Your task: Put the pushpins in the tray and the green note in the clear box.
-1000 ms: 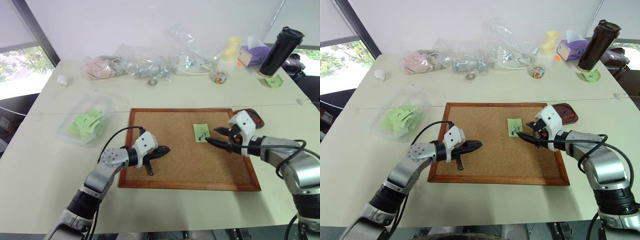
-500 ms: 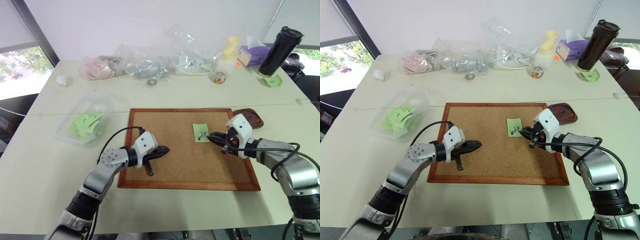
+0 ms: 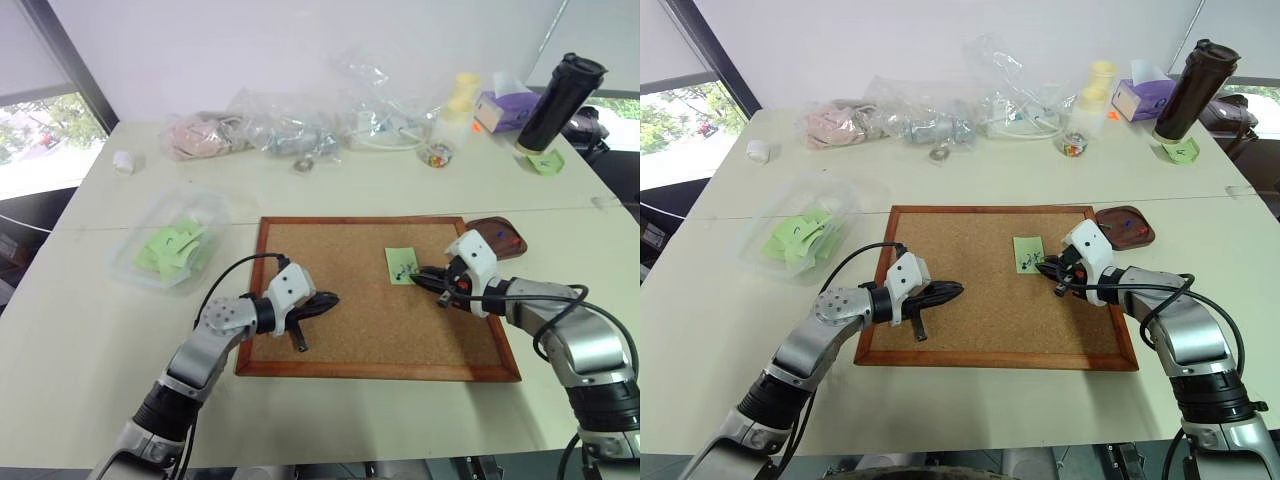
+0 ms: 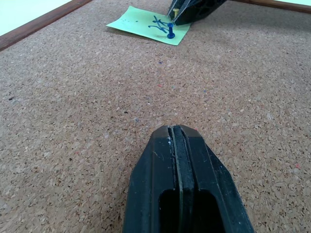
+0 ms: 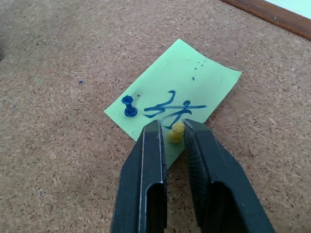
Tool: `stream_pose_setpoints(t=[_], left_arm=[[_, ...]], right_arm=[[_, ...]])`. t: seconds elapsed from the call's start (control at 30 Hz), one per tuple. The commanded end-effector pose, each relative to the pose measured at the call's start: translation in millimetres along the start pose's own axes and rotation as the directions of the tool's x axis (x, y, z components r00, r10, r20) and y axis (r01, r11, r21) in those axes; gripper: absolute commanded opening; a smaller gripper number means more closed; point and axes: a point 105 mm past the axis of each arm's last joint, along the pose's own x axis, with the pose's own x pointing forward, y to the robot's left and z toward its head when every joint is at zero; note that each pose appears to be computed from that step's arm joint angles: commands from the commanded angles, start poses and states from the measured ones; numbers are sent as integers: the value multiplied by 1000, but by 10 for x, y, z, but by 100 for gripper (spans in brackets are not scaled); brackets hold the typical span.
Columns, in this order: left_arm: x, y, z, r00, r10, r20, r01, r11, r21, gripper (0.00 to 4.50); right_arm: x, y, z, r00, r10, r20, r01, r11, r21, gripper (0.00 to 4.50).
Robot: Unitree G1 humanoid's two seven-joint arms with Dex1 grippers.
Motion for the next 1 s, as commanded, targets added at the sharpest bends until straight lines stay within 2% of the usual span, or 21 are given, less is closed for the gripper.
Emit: stream_pose_setpoints(t=[0.03, 0.07, 0.13, 0.17, 0.43, 0.53, 0.63, 0.8, 0.9, 1.0], left_arm=[[7, -75, -157, 998, -18, -55, 16, 999, -32, 0], [7, -74, -157, 998, -18, -55, 16, 999, -32, 0], [9, -75, -157, 998, -18, -55, 16, 999, -33, 0], [12, -80, -159, 998, -19, -55, 17, 999, -34, 0], [26, -110, -176, 998, -31, -61, 28, 998, -50, 0], [30, -117, -185, 997, -37, -66, 34, 998, -55, 0], [33, -115, -190, 997, -39, -69, 35, 998, -58, 0], [43, -113, -186, 997, -42, -68, 38, 998, -55, 0], [46, -116, -186, 997, -42, -67, 39, 998, -55, 0], [46, -123, -189, 997, -39, -66, 35, 998, -54, 0]], right_arm=[[5, 19, 48, 1000, 15, 21, -15, 1000, -20, 65], [7, 18, 54, 1000, 15, 25, -15, 1000, -17, 65], [0, 2, 101, 999, 7, 46, -6, 1000, -13, 8], [-5, -7, 132, 998, 3, 59, -2, 1000, -10, 1], [-119, -78, 376, 990, -42, 137, 41, 999, 6, 1], [-294, -255, 632, 964, -122, 238, 109, 992, 67, 1], [-446, -461, 755, 932, -216, 292, 181, 973, 142, 1], [-651, -976, 618, 858, -459, 230, 418, 885, 207, 1], [-668, -1148, 530, 832, -518, 196, 479, 851, 217, 1], [-622, -1315, 304, 820, -561, 114, 527, 817, 234, 1]])
